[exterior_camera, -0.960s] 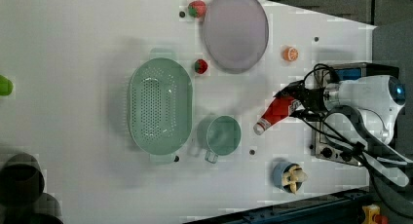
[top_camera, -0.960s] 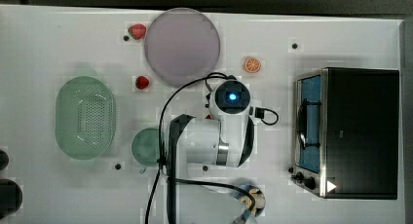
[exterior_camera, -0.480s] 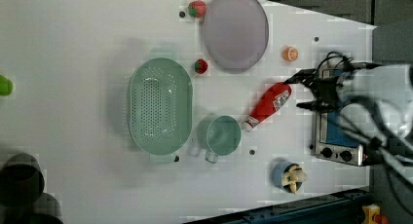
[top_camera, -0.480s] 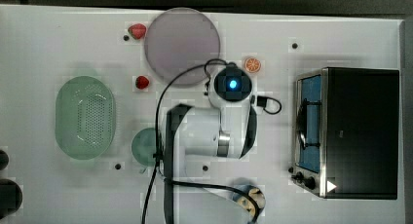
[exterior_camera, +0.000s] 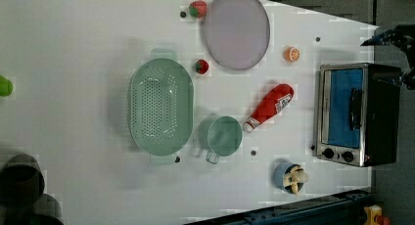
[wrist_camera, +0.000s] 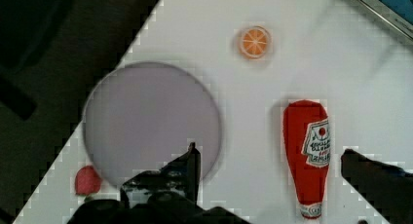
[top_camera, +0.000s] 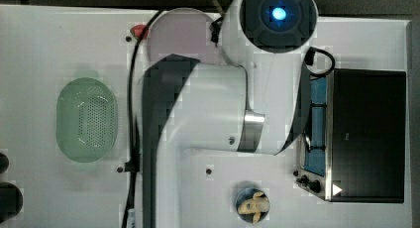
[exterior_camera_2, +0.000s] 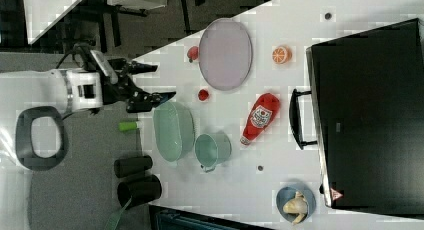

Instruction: Pick Ketchup from oven and place it on table.

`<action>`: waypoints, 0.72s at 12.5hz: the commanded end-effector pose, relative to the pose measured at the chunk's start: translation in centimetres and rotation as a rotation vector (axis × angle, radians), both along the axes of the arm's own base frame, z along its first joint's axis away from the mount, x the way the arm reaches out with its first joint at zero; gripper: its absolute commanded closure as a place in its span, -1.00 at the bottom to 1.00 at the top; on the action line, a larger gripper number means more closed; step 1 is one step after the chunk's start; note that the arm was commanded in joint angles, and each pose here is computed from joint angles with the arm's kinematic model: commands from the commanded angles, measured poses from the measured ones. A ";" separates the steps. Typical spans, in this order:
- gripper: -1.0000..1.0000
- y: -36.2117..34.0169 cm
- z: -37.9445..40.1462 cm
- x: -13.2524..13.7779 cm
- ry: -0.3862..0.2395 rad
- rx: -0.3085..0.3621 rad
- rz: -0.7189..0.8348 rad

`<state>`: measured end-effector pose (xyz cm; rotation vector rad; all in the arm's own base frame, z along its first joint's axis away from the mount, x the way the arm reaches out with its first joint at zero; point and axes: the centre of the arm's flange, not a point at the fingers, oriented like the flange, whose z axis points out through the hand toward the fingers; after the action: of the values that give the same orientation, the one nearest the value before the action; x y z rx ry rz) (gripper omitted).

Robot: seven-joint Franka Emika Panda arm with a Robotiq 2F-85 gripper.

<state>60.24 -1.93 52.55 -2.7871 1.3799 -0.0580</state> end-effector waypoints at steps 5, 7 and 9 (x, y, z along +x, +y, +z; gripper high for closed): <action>-1.00 -1.4 5.7 -0.6 -0.007 -0.003 -0.041; -1.00 -1.4 5.4 -0.5 -0.003 -0.003 -0.041; -1.00 -1.4 5.2 -0.4 0.001 -0.004 -0.041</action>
<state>59.71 -4.22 57.35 -2.7887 1.4358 -0.0712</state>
